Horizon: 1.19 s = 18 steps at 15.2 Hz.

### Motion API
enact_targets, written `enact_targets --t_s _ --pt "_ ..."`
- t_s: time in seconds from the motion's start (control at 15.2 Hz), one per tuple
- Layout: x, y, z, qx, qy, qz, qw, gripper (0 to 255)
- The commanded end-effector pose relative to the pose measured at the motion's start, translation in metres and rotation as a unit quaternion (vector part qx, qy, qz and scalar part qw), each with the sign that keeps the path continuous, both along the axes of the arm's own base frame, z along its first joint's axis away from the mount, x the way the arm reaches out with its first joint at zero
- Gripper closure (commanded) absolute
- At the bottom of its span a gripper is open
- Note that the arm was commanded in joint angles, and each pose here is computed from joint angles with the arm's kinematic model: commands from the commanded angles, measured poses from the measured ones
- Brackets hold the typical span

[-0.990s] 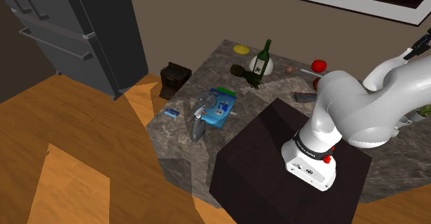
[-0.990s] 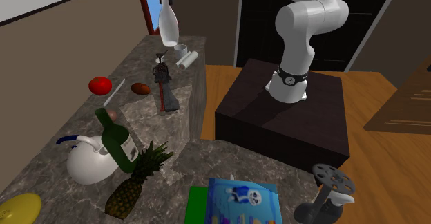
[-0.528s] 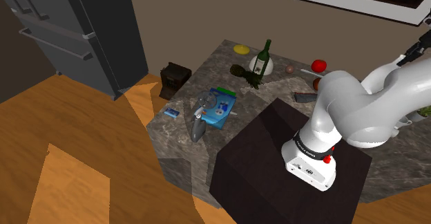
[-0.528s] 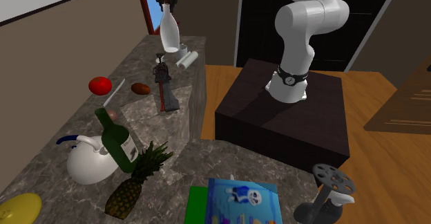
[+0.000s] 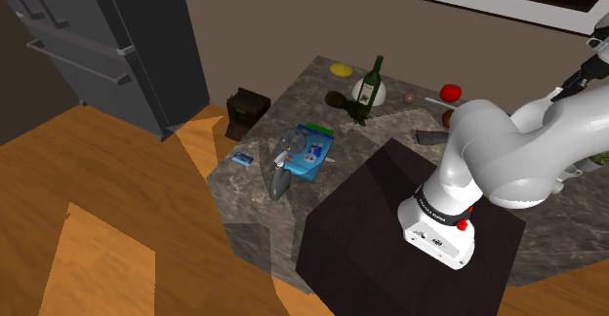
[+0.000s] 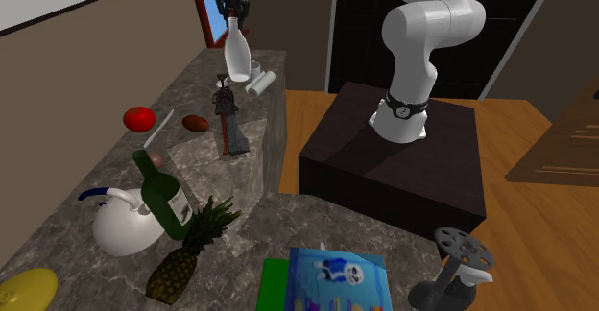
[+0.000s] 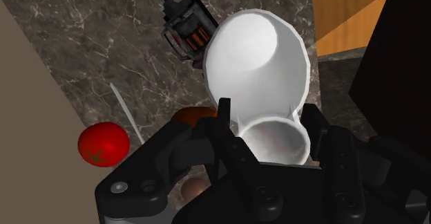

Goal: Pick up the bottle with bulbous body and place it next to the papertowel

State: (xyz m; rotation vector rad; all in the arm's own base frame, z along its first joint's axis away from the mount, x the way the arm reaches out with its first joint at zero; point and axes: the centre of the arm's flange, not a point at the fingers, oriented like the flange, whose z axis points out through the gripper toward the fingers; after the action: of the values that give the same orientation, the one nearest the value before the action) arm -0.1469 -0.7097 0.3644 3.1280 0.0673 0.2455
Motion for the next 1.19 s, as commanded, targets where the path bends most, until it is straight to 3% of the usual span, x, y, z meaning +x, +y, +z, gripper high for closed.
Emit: enact_targets --t_s 0.0,1.12 --pt "0.001 0.001 -0.010 0.000 0.000 0.000 1.0000 255" --pt "0.001 0.001 -0.099 0.000 0.000 0.000 1.0000 255"
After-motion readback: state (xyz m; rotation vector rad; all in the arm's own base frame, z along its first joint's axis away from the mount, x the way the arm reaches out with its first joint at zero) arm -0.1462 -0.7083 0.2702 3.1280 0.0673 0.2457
